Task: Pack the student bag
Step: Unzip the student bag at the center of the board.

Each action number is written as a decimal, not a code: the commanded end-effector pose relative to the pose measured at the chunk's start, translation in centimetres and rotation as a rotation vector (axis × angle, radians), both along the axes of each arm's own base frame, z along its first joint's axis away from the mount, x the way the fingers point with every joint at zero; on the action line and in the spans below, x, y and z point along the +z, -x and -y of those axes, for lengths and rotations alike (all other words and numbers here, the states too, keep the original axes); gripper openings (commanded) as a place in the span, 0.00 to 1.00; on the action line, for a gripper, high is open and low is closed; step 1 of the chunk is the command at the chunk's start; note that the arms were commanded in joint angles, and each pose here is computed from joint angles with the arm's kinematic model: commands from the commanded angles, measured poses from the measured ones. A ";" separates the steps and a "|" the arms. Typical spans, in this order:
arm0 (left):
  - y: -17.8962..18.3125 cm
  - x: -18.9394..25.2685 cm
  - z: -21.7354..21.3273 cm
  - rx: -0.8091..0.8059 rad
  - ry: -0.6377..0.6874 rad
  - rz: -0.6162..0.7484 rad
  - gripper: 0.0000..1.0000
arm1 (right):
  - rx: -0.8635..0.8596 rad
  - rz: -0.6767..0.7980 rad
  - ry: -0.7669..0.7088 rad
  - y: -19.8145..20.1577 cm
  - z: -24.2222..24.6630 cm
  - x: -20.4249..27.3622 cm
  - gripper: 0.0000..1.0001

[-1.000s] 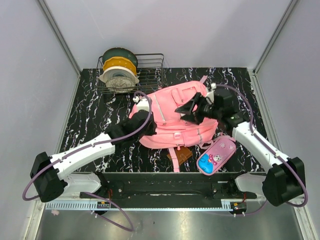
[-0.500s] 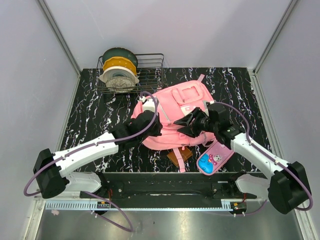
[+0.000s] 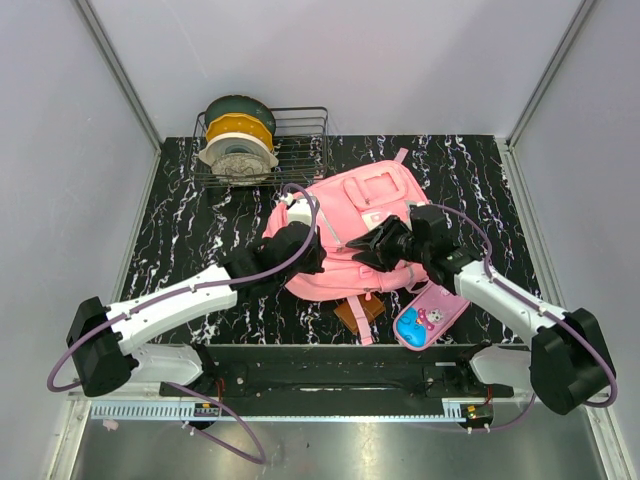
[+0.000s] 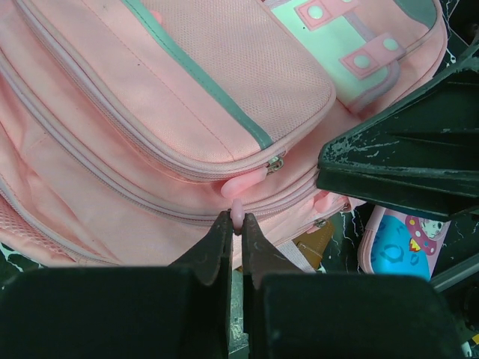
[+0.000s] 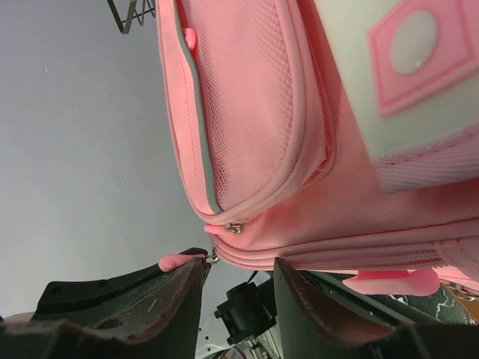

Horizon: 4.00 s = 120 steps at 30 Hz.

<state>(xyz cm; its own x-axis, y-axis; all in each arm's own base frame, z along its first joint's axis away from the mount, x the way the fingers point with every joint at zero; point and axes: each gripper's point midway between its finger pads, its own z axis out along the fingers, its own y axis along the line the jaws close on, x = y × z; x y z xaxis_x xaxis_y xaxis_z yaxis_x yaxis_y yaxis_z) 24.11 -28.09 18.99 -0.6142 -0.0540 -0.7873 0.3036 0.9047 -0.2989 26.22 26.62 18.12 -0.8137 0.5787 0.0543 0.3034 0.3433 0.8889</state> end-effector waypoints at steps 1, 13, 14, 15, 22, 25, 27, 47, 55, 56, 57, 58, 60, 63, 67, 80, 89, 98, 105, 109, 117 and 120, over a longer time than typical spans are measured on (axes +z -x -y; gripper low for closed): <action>-1.1 5.9 2.5 -0.020 0.163 0.112 0.00 | 0.014 0.053 0.023 0.6 0.2 1.2 0.47; -1.2 6.5 2.5 -0.020 0.169 0.128 0.00 | -0.011 0.030 0.022 0.7 0.5 -0.6 0.46; -1.1 6.7 2.5 -0.026 0.174 0.130 0.00 | -0.014 0.047 0.015 0.2 0.2 -0.5 0.46; -1.1 6.8 2.5 -0.027 0.180 0.131 0.00 | -0.021 0.052 0.015 -0.2 0.1 -0.4 0.45; -0.8 6.2 2.1 -0.029 0.171 0.126 0.00 | -0.043 0.125 -0.007 -2.0 -0.4 1.2 0.33; -0.7 5.8 2.0 -0.028 0.165 0.122 0.00 | -0.064 0.140 0.000 -2.0 0.0 1.5 0.29; -0.7 5.6 1.9 -0.027 0.162 0.119 0.00 | -0.073 0.139 0.003 -1.9 0.3 1.5 0.21; -1.6 2.1 -3.6 0.131 0.027 0.138 0.00 | -0.223 0.252 0.185 -5.1 9.2 3.1 0.00; -4.1 -1.1 -9.1 0.292 -0.009 0.091 0.00 | -0.298 0.243 0.204 -6.4 12.5 3.2 0.00; -4.4 -1.8 -9.8 0.305 -0.011 0.086 0.00 | -0.303 0.252 0.202 -6.6 12.9 3.5 0.00; -5.1 -1.9 -10.9 0.338 -0.013 0.087 0.00 | -0.311 0.250 0.199 -6.8 13.3 3.7 0.00; -5.3 -2.2 -11.4 0.343 -0.021 0.091 0.00 | -0.322 0.252 0.194 -7.0 14.0 3.9 0.00; -6.2 -2.3 -12.6 0.388 -0.032 0.089 0.00 | -0.314 0.269 0.192 -7.5 14.2 4.6 0.00; -7.4 -3.0 -12.7 0.405 -0.033 0.074 0.00 | -0.304 0.282 0.191 -8.3 14.5 5.3 0.00; -9.2 -3.9 -12.6 0.418 -0.017 0.043 0.00 | -0.290 0.293 0.183 -9.1 14.8 5.9 0.00; -5.5 8.0 -5.8 -0.111 0.156 0.363 0.96 | -0.198 0.296 0.143 -9.9 13.6 5.4 0.00; -0.8 8.8 5.3 -0.759 -0.020 0.505 0.99 | -0.105 0.335 0.174 -10.5 13.0 6.2 0.00; -0.5 6.5 10.6 -0.909 -0.145 0.559 0.99 | -0.091 0.370 0.167 -10.2 12.9 8.0 0.00; -3.9 4.6 10.6 -0.781 -0.287 0.554 0.99 | -0.086 0.392 0.154 -9.8 12.7 9.1 0.00; -4.6 5.4 10.6 -0.748 -0.287 0.569 0.84 | -0.089 0.389 0.166 -9.5 12.9 9.0 0.00; -5.8 4.3 11.0 -0.707 -0.286 0.495 0.59 | -0.085 0.388 0.160 -8.9 12.8 9.0 0.00; -6.5 3.8 11.0 -0.690 -0.305 0.480 0.38 | -0.080 0.392 0.162 -8.5 12.7 9.2 0.00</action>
<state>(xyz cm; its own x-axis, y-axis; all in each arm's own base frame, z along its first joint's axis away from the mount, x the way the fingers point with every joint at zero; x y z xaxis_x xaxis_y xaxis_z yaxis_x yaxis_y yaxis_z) 29.04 -38.76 21.17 -0.0346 0.4833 -0.8748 0.8695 0.4462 0.2121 34.67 13.30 21.18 -0.7356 0.6440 -0.2102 0.1894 0.4934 0.8489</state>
